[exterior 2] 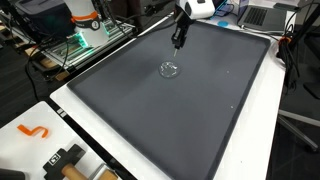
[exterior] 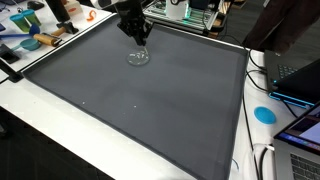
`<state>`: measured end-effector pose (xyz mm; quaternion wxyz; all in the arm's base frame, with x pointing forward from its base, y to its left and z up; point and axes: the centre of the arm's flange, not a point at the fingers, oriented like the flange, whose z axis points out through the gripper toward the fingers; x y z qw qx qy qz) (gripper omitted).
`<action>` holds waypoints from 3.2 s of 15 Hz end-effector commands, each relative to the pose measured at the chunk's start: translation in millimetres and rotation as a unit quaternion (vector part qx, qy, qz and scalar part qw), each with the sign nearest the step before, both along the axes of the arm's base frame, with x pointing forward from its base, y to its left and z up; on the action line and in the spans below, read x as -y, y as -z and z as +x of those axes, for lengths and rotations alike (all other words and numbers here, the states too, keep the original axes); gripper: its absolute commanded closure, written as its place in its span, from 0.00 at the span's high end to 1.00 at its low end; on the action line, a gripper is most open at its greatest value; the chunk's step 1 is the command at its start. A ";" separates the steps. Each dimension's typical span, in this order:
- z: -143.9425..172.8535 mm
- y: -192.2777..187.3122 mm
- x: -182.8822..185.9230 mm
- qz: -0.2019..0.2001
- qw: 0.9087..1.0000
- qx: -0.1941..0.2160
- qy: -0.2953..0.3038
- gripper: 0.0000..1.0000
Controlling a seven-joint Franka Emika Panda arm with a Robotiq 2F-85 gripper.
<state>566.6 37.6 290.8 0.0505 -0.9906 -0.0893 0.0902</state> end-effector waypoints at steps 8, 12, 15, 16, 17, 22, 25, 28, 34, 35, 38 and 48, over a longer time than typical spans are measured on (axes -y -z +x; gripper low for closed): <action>4.2 27.8 0.2 -0.050 0.998 0.024 -0.009 0.03; 4.5 34.9 -1.8 -0.058 0.998 0.022 -0.013 0.03; 4.0 42.5 -4.6 -0.059 0.998 0.017 -0.012 0.03; 3.9 45.0 -6.2 -0.059 0.998 0.015 -0.012 0.03; 3.9 46.9 -7.5 -0.060 0.998 0.014 -0.014 0.03; 3.9 50.6 -10.4 -0.066 0.998 0.012 -0.012 0.03; 3.9 50.6 -11.1 -0.068 0.998 0.012 -0.012 0.03; 3.4 46.3 -10.6 -0.067 0.998 0.010 -0.011 0.03; 2.0 26.7 -9.1 -0.067 0.998 0.014 -0.008 0.03; 2.0 23.8 -8.9 -0.067 0.998 0.015 -0.008 0.03; 2.5 10.9 -7.1 -0.067 0.997 0.024 -0.004 0.03; 12.9 -45.7 5.3 -0.060 0.996 0.057 0.029 0.03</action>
